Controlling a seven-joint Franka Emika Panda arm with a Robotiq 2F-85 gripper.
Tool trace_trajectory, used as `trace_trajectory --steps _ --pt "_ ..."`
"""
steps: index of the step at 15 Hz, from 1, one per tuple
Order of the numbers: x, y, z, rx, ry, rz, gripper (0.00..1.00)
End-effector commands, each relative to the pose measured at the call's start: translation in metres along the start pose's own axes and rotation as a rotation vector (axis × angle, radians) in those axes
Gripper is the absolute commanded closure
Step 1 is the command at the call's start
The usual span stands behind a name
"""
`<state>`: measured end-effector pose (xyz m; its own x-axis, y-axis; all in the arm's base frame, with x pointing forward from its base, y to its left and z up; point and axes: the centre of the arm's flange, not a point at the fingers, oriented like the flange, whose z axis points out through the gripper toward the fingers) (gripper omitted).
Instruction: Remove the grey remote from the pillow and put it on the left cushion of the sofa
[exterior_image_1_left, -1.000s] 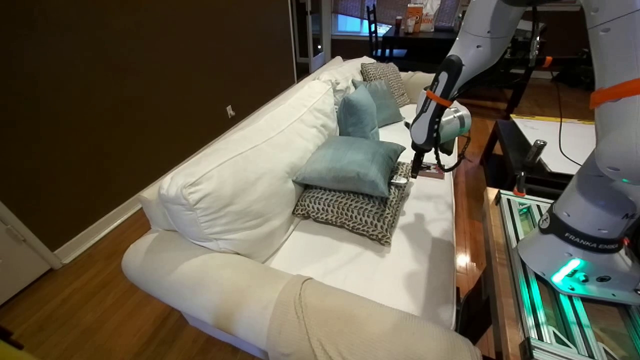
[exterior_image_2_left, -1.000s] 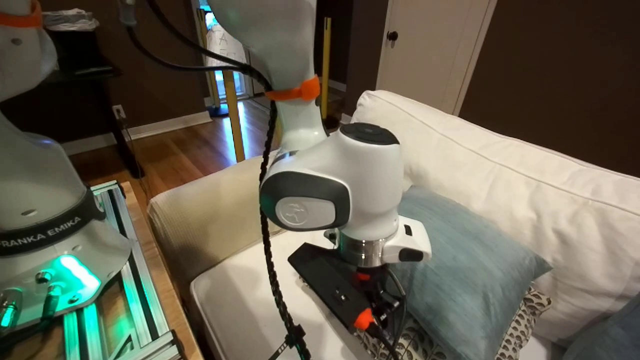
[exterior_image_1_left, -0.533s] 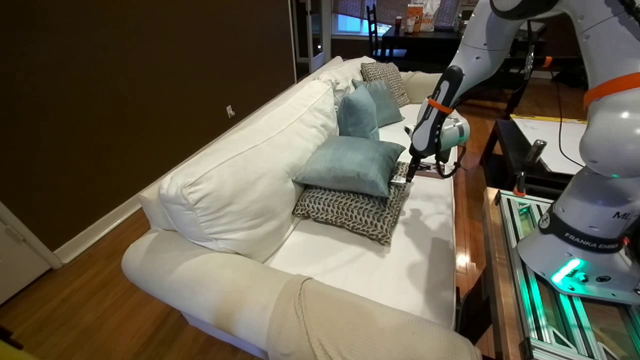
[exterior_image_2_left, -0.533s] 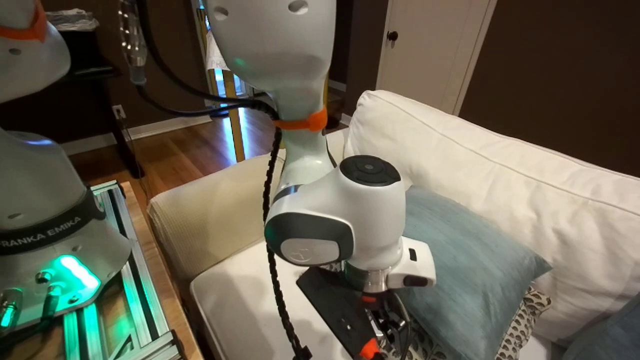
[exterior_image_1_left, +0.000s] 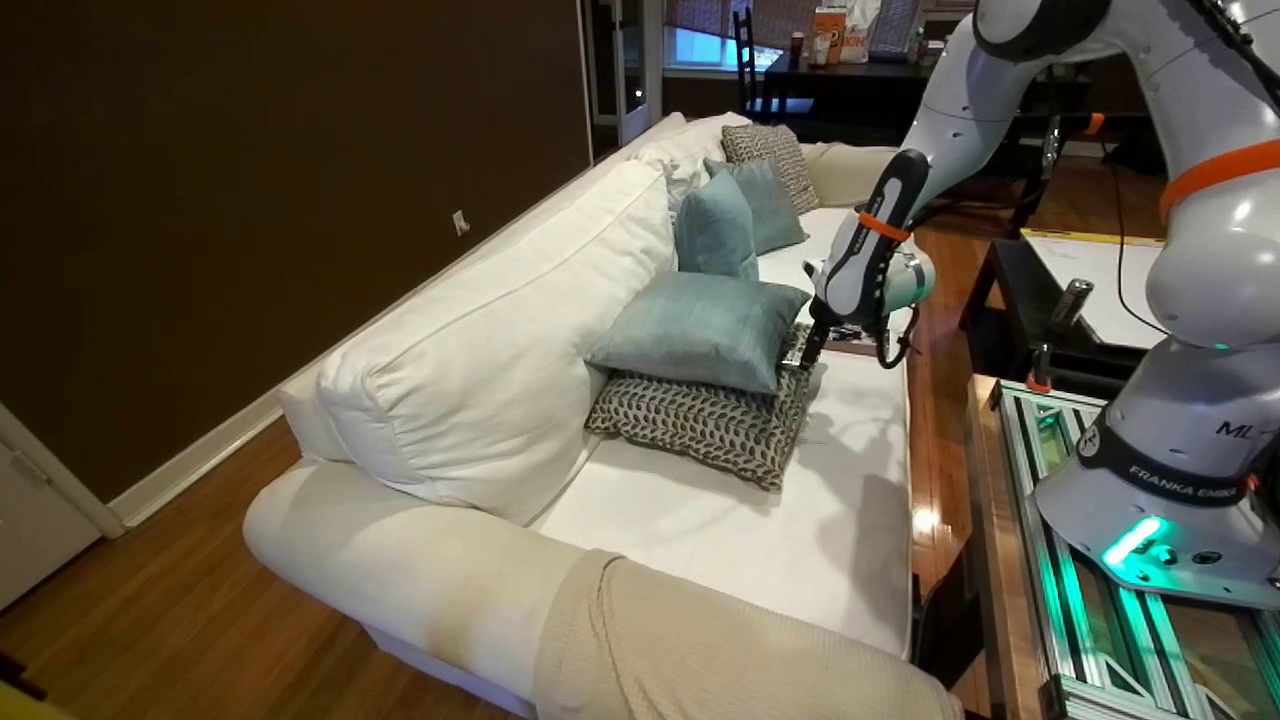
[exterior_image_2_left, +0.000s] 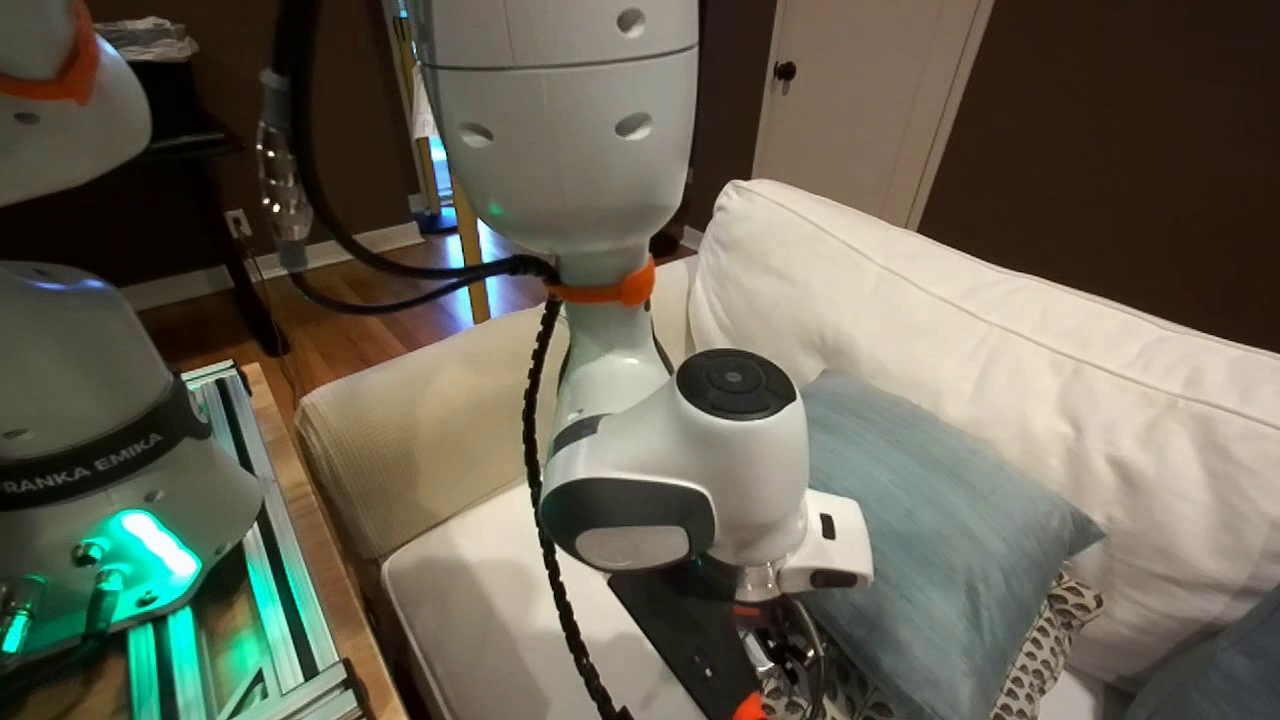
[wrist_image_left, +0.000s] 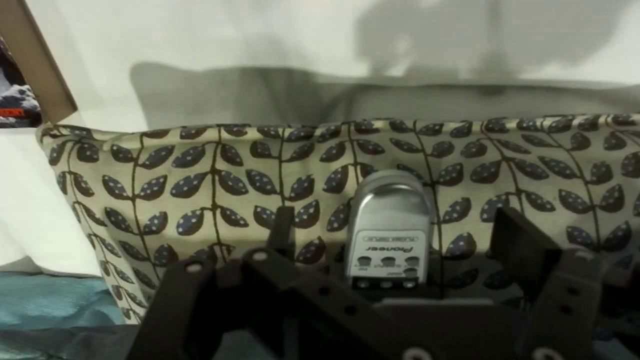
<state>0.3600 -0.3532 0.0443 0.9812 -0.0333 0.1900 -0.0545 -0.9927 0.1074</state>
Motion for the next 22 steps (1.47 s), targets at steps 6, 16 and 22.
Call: trace_trajectory --steps 6,16,22 --pt "0.006 0.003 0.024 -0.006 0.093 0.027 0.00" --pt "0.014 0.006 0.023 0.005 0.131 0.032 0.47" --pt "0.013 0.003 0.021 0.013 0.121 0.017 0.76"
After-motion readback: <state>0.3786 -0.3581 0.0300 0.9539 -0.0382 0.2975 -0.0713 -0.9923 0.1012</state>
